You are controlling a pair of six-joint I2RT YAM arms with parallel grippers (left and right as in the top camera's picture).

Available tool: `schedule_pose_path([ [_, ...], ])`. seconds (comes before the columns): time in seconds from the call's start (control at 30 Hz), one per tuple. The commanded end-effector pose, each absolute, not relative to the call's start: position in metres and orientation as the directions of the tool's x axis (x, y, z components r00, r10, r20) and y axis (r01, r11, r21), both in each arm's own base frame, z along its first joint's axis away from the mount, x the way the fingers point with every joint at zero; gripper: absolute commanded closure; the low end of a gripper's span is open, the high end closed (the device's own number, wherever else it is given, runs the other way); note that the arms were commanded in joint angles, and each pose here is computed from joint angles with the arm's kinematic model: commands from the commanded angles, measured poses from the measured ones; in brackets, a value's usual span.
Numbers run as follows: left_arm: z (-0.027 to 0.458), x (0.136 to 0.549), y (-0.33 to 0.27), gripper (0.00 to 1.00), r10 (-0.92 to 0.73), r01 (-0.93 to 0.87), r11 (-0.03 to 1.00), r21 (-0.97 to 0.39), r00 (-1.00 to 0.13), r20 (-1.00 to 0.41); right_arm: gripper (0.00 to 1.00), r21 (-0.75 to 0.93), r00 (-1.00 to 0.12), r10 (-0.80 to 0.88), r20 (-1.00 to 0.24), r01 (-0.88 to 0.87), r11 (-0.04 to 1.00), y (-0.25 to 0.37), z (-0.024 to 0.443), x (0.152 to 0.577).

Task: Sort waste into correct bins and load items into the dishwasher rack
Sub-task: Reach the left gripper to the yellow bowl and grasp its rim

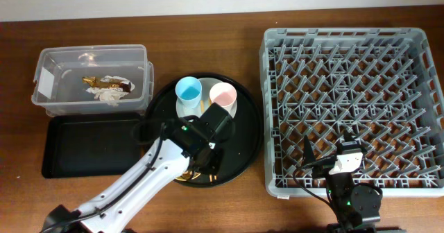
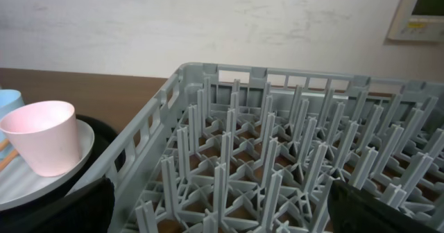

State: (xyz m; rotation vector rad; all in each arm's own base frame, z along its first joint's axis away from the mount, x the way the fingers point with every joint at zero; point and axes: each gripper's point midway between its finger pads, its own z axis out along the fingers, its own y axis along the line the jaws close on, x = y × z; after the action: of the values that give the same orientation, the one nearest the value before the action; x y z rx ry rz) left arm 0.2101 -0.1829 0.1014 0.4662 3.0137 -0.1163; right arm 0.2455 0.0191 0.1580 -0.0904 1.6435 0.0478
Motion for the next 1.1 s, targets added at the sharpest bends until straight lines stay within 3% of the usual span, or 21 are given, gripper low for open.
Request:
schedule_pose_path([
  [0.0,0.071,0.208,-0.182,0.7,0.295,0.302,0.951,-0.061,-0.949,-0.112,0.02,-0.016,-0.077,-0.022,-0.997,-0.086,0.996,0.018,0.156,0.245],
  [0.23,0.038,0.209,-0.179,0.72,0.291,0.303,0.951,-0.062,-0.944,-0.157,0.02,-0.016,-0.077,-0.022,-0.997,-0.086,0.996,0.018,0.156,0.245],
  [0.3,0.035,0.208,-0.178,0.85,0.29,0.303,0.951,-0.059,-0.944,-0.158,0.02,-0.016,-0.077,-0.022,-0.997,-0.086,0.996,0.018,0.156,0.245],
  [0.5,0.032,0.215,-0.171,0.93,0.288,0.296,0.955,-0.015,-0.939,-0.187,0.02,-0.016,-0.077,-0.022,-0.997,-0.086,0.996,0.018,0.156,0.245],
  [0.53,0.032,0.215,-0.171,1.0,0.288,0.296,0.955,-0.016,-0.939,-0.187,0.02,-0.016,-0.077,-0.022,-0.997,-0.086,0.996,0.018,0.156,0.245],
  [0.67,0.047,0.231,-0.182,0.99,0.279,0.294,0.955,-0.028,-0.928,-0.246,0.02,-0.016,-0.076,-0.022,-0.997,-0.086,0.996,0.018,0.156,0.245],
  [0.77,0.07,0.257,-0.178,0.99,0.267,0.265,0.963,0.054,-0.904,-0.334,0.02,-0.016,-0.077,-0.022,-0.997,-0.086,0.996,0.018,0.156,0.245],
  [1.07,0.048,0.247,-0.168,1.0,0.283,0.266,0.959,0.097,-0.922,-0.264,0.02,-0.016,-0.077,-0.022,-0.997,-0.086,0.996,0.018,0.156,0.245],
])
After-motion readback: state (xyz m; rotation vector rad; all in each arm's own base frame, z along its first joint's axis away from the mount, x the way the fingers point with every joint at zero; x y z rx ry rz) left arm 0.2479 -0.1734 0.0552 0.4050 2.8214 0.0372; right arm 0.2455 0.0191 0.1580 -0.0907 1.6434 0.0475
